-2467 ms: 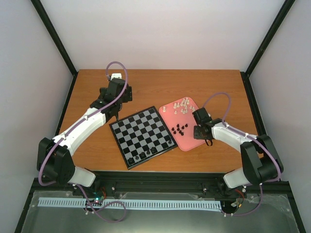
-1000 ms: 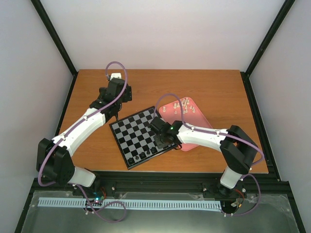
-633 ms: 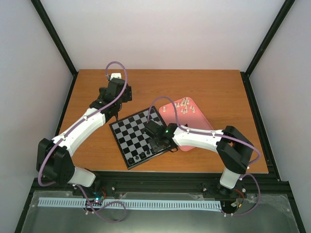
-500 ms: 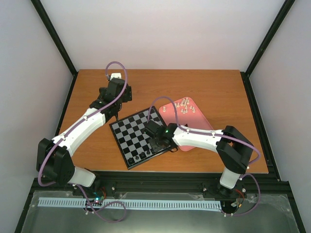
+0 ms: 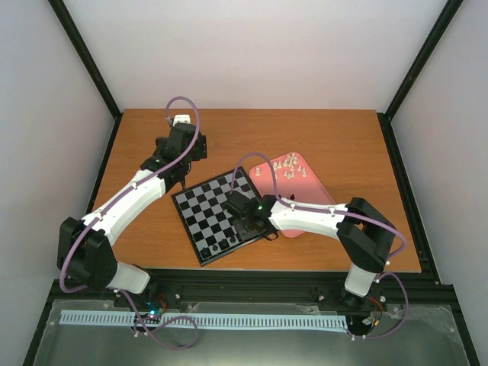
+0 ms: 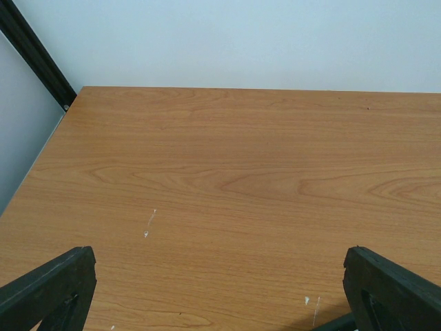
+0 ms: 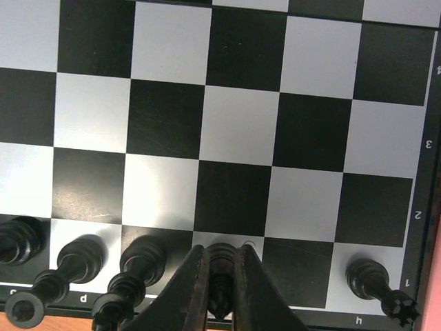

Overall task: Set up the chess pieces on the board
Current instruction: Place the chess piece on the chessboard, then pick up the chess piece from the storage box, then place the chess piece on the chessboard.

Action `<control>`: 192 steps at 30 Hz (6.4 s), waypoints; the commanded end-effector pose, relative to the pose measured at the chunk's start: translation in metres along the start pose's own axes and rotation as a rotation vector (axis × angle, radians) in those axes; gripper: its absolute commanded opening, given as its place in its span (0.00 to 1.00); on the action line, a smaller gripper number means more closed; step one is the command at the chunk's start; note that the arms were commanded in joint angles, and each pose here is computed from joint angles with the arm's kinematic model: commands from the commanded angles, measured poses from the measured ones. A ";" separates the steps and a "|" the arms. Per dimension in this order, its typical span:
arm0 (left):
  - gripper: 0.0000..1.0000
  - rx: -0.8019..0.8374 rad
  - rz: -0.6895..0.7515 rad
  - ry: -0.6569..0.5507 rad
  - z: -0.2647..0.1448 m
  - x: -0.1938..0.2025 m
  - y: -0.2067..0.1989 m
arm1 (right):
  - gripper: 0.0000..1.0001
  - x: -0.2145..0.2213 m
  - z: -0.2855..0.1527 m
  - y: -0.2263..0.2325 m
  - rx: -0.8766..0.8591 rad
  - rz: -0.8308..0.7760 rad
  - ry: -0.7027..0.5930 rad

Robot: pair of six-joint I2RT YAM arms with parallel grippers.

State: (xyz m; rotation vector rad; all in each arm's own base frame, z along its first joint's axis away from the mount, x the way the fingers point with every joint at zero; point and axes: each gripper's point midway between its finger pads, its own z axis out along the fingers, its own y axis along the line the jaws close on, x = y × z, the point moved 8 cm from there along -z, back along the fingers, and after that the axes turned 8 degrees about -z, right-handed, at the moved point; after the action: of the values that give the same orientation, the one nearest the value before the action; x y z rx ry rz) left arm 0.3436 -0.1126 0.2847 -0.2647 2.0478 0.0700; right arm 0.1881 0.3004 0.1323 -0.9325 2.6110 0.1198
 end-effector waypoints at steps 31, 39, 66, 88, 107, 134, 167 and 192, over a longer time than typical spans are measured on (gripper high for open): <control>1.00 0.043 -0.037 -0.065 -0.015 -0.021 -0.004 | 0.11 0.007 0.006 0.002 0.049 -0.001 0.018; 1.00 0.044 -0.037 -0.064 -0.016 -0.020 -0.003 | 0.15 0.008 0.006 0.003 0.041 -0.004 0.017; 1.00 0.050 -0.037 -0.065 -0.016 -0.022 -0.004 | 0.58 0.015 -0.047 -0.065 0.252 0.153 -0.105; 1.00 0.048 -0.029 -0.054 -0.009 -0.019 -0.008 | 0.48 0.067 -0.005 -0.207 0.374 0.470 -0.005; 1.00 0.025 -0.011 -0.046 -0.002 -0.016 -0.009 | 0.27 0.062 0.017 -0.216 0.321 0.487 0.037; 1.00 0.022 -0.019 -0.045 -0.003 -0.017 -0.009 | 0.13 0.011 -0.046 -0.128 0.101 0.281 -0.180; 1.00 0.028 -0.019 -0.042 -0.004 -0.015 -0.008 | 0.14 0.005 -0.004 -0.030 -0.061 0.078 -0.067; 1.00 0.026 -0.017 -0.041 -0.003 -0.015 -0.009 | 0.15 0.015 0.013 -0.034 -0.004 0.076 -0.020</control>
State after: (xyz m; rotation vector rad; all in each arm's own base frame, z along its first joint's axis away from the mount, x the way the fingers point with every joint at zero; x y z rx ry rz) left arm 0.3459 -0.1141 0.2798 -0.2578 2.0615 0.0750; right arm 0.2048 0.2680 0.1189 -0.8350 2.6330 0.1783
